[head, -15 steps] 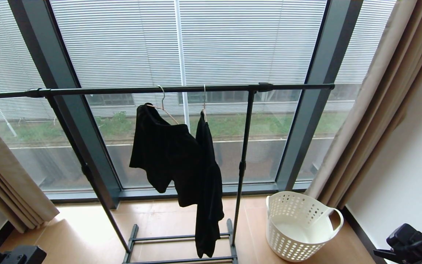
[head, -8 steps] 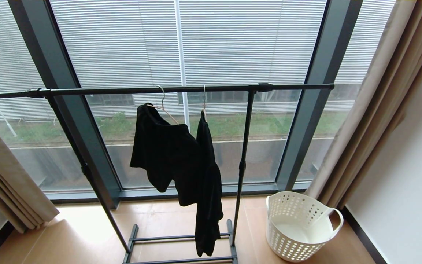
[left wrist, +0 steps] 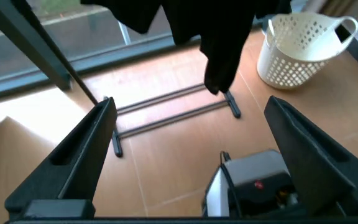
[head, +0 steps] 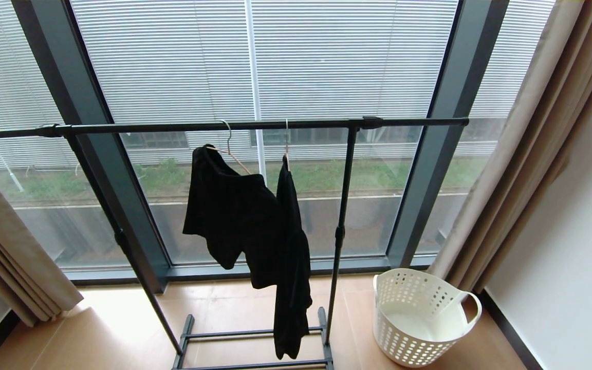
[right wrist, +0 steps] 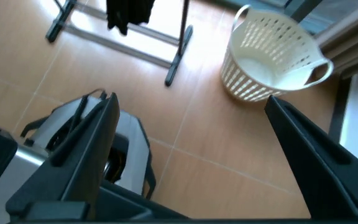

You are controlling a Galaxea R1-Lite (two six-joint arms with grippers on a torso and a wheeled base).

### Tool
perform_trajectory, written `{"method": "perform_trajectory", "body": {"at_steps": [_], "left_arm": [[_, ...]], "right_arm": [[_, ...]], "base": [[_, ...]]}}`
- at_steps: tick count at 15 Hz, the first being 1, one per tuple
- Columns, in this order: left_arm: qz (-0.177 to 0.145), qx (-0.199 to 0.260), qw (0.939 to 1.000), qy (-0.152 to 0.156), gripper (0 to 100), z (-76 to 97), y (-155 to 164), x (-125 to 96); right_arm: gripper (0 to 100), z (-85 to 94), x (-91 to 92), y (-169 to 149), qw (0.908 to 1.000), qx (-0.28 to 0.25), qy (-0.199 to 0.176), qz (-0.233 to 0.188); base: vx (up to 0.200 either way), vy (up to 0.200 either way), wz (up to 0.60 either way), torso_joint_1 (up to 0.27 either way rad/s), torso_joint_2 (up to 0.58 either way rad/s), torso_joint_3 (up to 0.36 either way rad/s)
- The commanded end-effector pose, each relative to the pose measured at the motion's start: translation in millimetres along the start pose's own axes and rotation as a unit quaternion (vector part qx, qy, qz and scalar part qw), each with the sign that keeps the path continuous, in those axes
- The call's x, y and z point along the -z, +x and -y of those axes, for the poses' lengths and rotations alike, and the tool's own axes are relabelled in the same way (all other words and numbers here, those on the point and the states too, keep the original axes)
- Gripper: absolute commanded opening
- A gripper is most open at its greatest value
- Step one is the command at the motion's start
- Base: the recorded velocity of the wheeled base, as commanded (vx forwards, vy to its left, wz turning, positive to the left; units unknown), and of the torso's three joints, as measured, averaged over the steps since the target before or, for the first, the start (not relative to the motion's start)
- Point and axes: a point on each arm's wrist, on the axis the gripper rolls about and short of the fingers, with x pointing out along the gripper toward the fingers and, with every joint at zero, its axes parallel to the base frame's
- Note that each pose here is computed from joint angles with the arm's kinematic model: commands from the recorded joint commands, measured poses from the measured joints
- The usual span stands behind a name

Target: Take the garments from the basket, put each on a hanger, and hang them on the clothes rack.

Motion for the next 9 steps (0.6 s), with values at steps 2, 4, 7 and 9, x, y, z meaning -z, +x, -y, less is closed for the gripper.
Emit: {"method": "perform_trajectory", "body": {"at_steps": [2, 4, 7, 9], "left_arm": [[0.081, -0.041, 0.9956, -0.023, 100, -2.8, -13, 5], [0.162, -0.048, 0.9849, -0.039, 100, -4.3, -26, 12], [0.176, -0.056, 0.9818, -0.044, 100, -4.9, -28, 13], [0.175, -0.063, 0.9816, -0.045, 100, -5.2, -28, 13]], "right_arm": [[100, -2.5, 6.6, -15, 0.9939, 0.047, 0.004, 0.099], [100, -3.7, 10.7, -21, 0.9875, 0.050, 0.001, 0.149], [100, -3.7, 10.6, -21, 0.9872, 0.049, 0.009, 0.151], [100, -3.7, 10.7, -21, 0.9871, 0.049, 0.009, 0.152]], "base": [[0.000, 0.000, 0.00, 0.000, 0.00, 0.000], [0.000, 0.000, 0.00, 0.000, 0.00, 0.000], [0.000, 0.000, 0.00, 0.000, 0.00, 0.000], [0.000, 0.000, 0.00, 0.000, 0.00, 0.000]]}}
